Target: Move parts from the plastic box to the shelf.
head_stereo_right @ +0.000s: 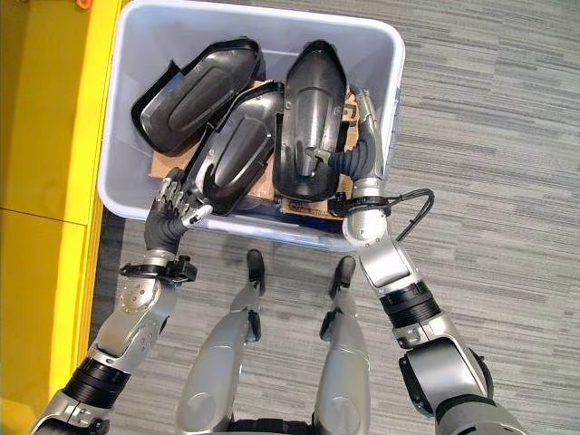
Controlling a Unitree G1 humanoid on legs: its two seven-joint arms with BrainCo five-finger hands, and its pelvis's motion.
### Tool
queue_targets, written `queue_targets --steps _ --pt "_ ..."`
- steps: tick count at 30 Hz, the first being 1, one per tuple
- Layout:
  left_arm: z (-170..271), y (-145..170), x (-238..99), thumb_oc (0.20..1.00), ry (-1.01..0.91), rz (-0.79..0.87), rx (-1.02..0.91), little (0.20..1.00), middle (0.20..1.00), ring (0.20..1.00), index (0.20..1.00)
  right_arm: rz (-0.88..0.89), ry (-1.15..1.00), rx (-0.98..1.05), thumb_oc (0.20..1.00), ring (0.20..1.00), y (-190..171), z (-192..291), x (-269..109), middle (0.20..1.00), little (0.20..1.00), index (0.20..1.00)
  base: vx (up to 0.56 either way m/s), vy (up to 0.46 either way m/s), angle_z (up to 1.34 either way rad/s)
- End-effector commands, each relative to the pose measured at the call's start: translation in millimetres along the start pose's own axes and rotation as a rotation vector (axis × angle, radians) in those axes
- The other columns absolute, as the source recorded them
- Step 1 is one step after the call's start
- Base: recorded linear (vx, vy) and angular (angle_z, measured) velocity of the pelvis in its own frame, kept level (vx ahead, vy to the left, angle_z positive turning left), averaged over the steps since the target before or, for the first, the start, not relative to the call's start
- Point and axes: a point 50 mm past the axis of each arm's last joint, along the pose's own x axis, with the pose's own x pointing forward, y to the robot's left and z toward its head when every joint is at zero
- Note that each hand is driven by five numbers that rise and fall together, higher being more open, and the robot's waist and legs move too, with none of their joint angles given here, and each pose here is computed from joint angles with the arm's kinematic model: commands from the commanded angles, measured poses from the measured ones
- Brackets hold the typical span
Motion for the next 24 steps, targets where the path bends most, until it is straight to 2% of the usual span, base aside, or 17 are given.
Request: queue_targets --steps 1,13,24 --pt "30.0 3.6 -1.5 1.0 -0.138 -0.015 0.028 1.0 1.0 1.0 1.0 -0.048 -0.11 0.131 1.0 1.0 -1.2 26.8 6.3 1.0 1.0 1.0 0.0 0.0 0.0" --pt "27.8 4.0 -3.7 1.0 -0.132 0.0 0.033 1.0 1.0 1.0 1.0 -0.087 0.047 0.226 1.0 1.0 9.4 -0.1 -5.6 1.0 1.0 1.0 0.0 0.0 0.0" --pt "27.0 2.6 -4.7 1.0 -0.125 -0.007 0.022 1.0 1.0 1.0 1.0 -0.12 0.141 0.249 1.0 1.0 13.8 -13.6 -0.2 1.0 1.0 1.0 0.0 0.0 0.0"
